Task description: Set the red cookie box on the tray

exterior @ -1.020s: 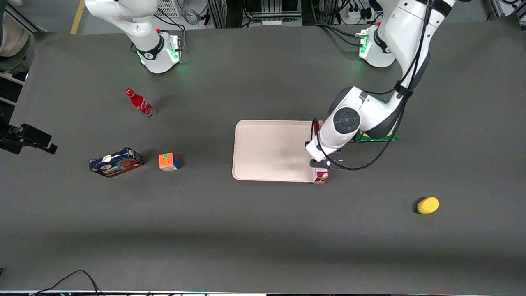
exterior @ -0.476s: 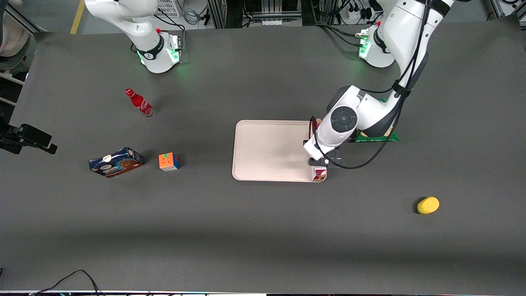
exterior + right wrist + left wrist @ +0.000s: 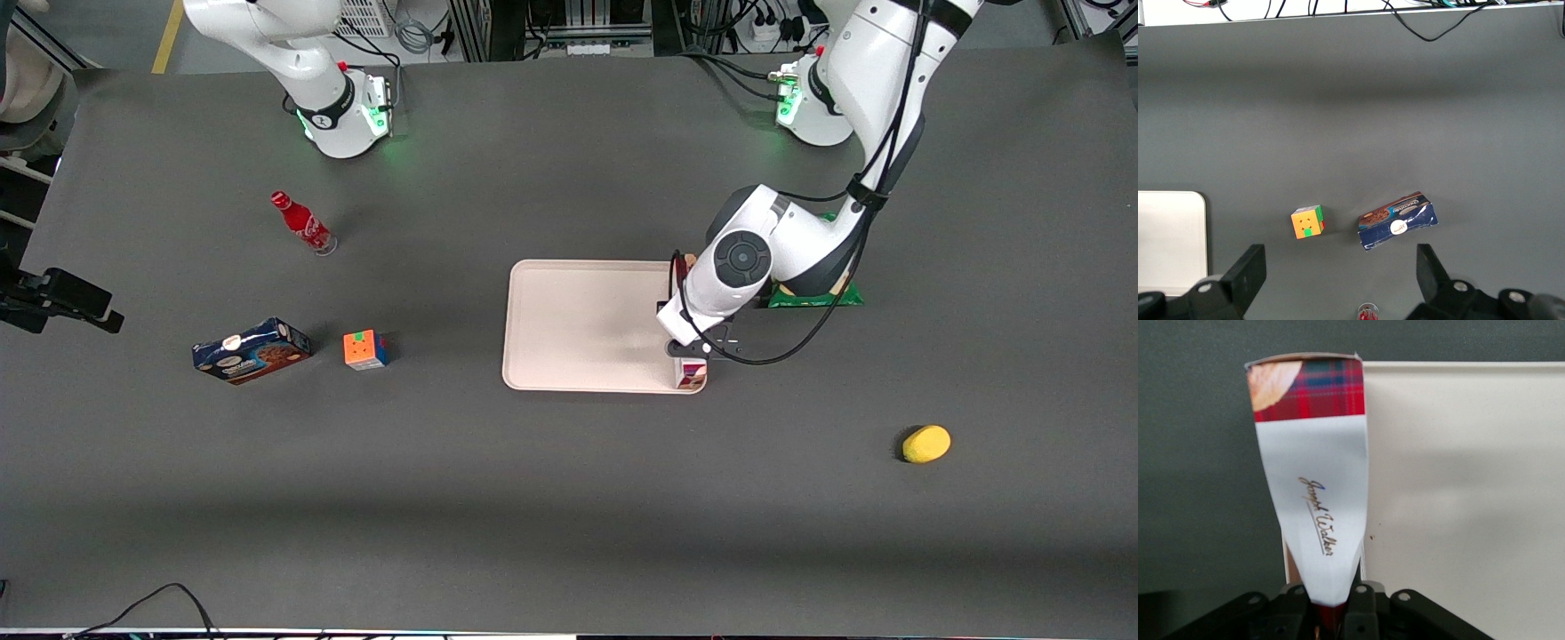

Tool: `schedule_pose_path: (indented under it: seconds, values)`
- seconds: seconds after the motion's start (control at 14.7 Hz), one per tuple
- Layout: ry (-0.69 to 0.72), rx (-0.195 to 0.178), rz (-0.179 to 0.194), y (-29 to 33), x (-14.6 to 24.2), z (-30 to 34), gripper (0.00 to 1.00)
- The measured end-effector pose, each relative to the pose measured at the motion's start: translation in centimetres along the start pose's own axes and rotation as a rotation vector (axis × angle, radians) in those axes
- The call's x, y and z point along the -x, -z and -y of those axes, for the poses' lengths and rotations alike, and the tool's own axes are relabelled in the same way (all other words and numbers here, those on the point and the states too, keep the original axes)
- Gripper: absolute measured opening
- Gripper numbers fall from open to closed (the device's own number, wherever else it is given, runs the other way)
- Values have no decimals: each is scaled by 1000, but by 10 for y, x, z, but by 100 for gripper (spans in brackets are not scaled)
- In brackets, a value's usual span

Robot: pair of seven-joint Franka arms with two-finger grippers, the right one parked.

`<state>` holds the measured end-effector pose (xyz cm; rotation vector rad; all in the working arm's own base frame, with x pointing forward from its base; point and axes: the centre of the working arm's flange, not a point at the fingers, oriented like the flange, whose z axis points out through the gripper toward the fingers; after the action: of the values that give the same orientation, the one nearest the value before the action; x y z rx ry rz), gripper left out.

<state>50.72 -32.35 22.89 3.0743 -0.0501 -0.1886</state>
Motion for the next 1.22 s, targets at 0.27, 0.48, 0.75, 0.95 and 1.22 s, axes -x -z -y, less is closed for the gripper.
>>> schedule_pose_path:
  seconds: [0.27, 0.48, 0.75, 0.95, 1.22]
  values:
    - [10, 3, -2, -1, -1, 0, 54]
    - [13, 12, -18, 7, -6, -2, 83]
    - [28, 13, -38, 61, -34, -9, 100]
    - [37, 6, -53, 122, -58, -5, 100]
    - [-10, 13, -150, 199, -98, 70, 100]
